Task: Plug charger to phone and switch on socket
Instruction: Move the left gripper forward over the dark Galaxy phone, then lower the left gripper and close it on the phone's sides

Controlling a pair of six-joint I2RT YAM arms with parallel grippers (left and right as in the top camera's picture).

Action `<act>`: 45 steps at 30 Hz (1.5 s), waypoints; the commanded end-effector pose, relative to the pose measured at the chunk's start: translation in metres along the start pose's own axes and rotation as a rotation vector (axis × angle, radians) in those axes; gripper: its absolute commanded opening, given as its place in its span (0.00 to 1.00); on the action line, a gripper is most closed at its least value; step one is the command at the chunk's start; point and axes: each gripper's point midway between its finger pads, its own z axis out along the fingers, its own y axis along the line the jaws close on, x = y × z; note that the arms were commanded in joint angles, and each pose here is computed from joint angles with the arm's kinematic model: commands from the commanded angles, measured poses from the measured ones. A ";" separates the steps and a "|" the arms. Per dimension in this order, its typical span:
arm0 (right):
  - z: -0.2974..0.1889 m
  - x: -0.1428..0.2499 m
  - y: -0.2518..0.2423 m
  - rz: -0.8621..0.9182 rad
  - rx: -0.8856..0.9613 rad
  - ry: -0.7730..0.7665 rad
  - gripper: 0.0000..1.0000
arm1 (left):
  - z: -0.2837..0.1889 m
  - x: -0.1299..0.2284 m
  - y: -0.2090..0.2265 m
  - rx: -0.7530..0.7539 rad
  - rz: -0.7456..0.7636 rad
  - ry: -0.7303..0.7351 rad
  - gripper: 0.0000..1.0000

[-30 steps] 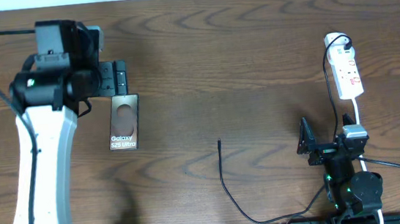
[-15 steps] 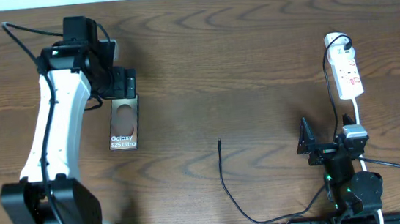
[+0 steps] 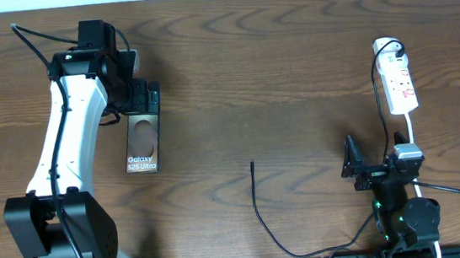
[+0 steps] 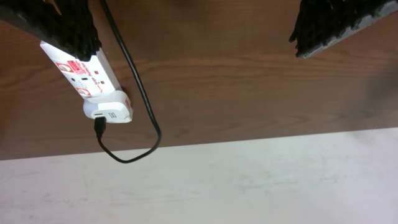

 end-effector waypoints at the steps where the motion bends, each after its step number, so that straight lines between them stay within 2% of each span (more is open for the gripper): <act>1: 0.000 0.001 0.003 0.014 -0.014 0.003 0.99 | 0.001 -0.003 0.003 -0.009 -0.001 -0.005 1.00; 37: 0.000 0.001 0.003 0.014 -0.014 0.003 0.99 | 0.100 0.041 0.014 -0.030 -0.016 0.281 1.00; 45: 0.000 0.001 0.003 0.014 -0.014 0.003 0.99 | 0.108 0.052 0.019 -0.055 -0.013 0.319 1.00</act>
